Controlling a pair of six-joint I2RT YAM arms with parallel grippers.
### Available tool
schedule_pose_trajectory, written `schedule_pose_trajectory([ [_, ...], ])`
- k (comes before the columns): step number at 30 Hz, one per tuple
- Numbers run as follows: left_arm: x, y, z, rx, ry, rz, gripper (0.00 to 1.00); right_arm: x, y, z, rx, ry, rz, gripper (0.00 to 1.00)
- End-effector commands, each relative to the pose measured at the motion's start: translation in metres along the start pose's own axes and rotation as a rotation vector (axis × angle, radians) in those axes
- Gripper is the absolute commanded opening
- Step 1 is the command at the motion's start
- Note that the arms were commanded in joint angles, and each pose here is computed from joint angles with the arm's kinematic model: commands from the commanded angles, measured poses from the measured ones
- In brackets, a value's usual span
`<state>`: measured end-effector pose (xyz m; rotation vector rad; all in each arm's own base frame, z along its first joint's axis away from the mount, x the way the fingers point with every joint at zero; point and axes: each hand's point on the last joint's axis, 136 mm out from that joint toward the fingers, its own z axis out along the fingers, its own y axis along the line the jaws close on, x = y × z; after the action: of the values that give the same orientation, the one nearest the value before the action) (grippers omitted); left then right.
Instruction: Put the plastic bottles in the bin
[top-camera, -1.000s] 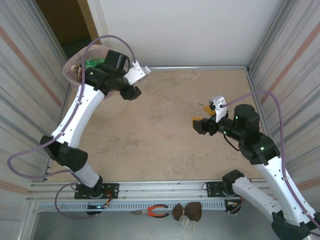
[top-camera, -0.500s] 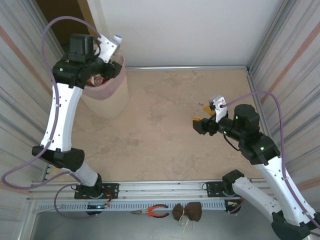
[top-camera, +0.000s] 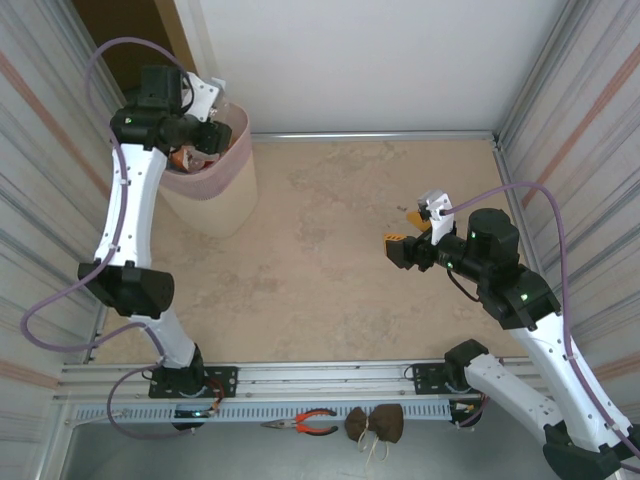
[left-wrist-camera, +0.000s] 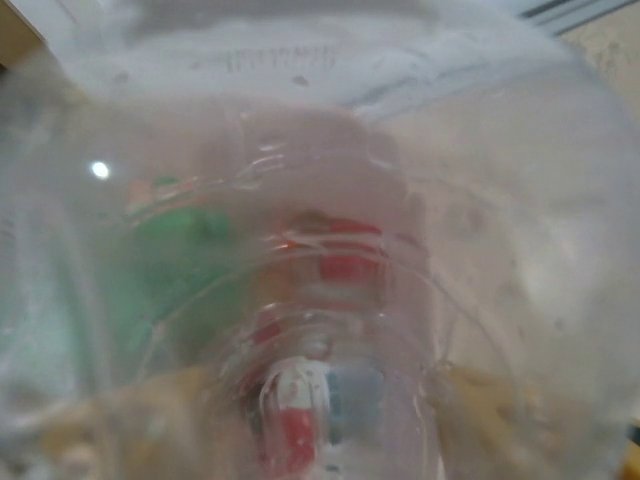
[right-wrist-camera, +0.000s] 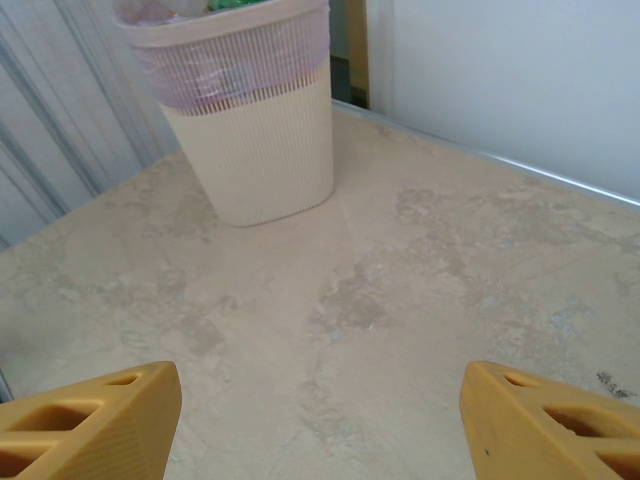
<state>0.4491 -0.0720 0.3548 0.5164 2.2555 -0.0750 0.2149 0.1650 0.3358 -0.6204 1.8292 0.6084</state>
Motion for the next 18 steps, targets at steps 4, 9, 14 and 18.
schedule_pose_trajectory([
  [4,0.029,0.003,0.016,-0.013,0.121,-0.001,0.56,-0.007,0.001,-0.004,0.0,-0.022,0.011,0.73],
  [9,0.044,0.004,0.022,-0.02,0.175,0.013,0.57,-0.006,0.001,-0.002,0.0,-0.017,0.011,0.73],
  [14,0.053,0.0,0.021,0.0,0.206,0.015,0.6,-0.007,0.001,0.001,-0.011,-0.013,0.014,0.73],
  [18,0.057,-0.001,0.017,-0.002,0.221,0.018,0.66,-0.008,0.001,0.003,-0.013,-0.013,0.016,0.73],
])
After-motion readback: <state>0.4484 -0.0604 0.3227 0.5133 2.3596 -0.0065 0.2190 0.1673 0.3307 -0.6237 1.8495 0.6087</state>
